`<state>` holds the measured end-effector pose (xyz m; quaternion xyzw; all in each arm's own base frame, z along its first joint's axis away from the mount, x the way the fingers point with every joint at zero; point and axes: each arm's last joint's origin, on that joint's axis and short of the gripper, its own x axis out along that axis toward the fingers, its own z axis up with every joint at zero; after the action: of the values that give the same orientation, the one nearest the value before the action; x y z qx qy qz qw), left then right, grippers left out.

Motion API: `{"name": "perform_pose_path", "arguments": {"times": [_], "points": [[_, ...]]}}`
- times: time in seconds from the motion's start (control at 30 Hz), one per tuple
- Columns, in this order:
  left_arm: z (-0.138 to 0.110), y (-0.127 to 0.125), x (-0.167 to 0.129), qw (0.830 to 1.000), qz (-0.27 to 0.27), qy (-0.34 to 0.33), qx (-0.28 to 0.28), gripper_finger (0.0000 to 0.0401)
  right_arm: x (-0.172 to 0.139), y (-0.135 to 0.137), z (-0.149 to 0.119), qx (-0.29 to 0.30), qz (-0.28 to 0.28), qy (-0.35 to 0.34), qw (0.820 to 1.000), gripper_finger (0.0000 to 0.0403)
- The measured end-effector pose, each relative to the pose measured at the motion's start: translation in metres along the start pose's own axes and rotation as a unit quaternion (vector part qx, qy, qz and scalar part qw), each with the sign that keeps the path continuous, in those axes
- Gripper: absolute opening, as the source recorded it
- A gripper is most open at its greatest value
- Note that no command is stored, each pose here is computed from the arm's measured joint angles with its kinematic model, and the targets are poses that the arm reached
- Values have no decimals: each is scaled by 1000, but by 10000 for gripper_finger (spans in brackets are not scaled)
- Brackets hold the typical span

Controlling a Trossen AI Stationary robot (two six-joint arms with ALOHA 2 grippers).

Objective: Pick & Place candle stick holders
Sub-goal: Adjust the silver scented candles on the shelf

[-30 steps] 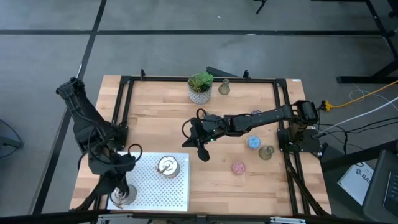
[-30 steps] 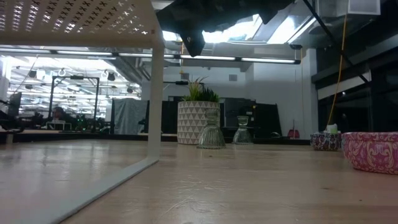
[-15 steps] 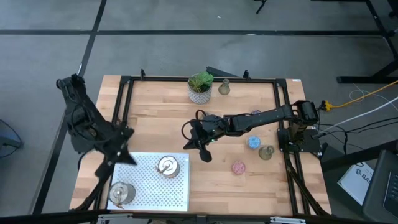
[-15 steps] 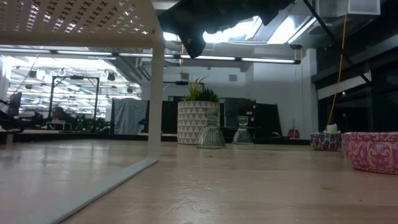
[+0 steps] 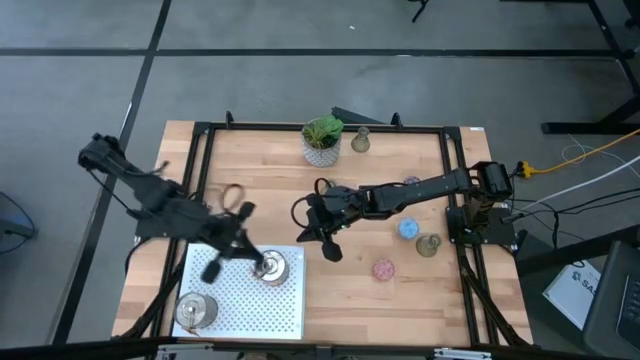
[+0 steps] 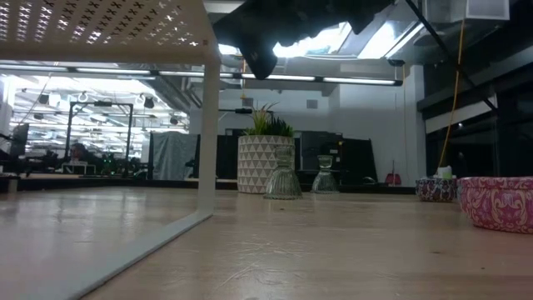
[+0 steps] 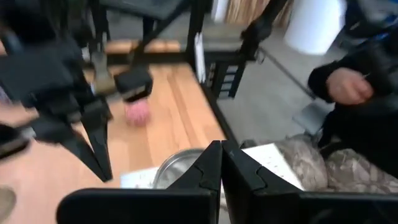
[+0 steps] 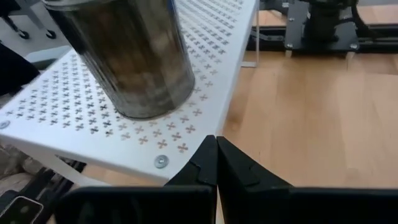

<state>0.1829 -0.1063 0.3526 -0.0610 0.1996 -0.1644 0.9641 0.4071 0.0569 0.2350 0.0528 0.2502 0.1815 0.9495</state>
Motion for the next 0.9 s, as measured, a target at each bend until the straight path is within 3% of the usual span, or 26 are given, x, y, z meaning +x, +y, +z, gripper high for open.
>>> {"name": "perform_pose_path", "arguments": {"times": [0.27, 0.9], "points": [[-10, 18, 45, 995, -47, 81, -17, 3, -1, -3, -1, 7, -12, 3, 1000, 1], [-18, 19, 32, 974, -69, 176, -122, 3, -1, -4, -1, 1, -14, 4, 1000, 1]]}}
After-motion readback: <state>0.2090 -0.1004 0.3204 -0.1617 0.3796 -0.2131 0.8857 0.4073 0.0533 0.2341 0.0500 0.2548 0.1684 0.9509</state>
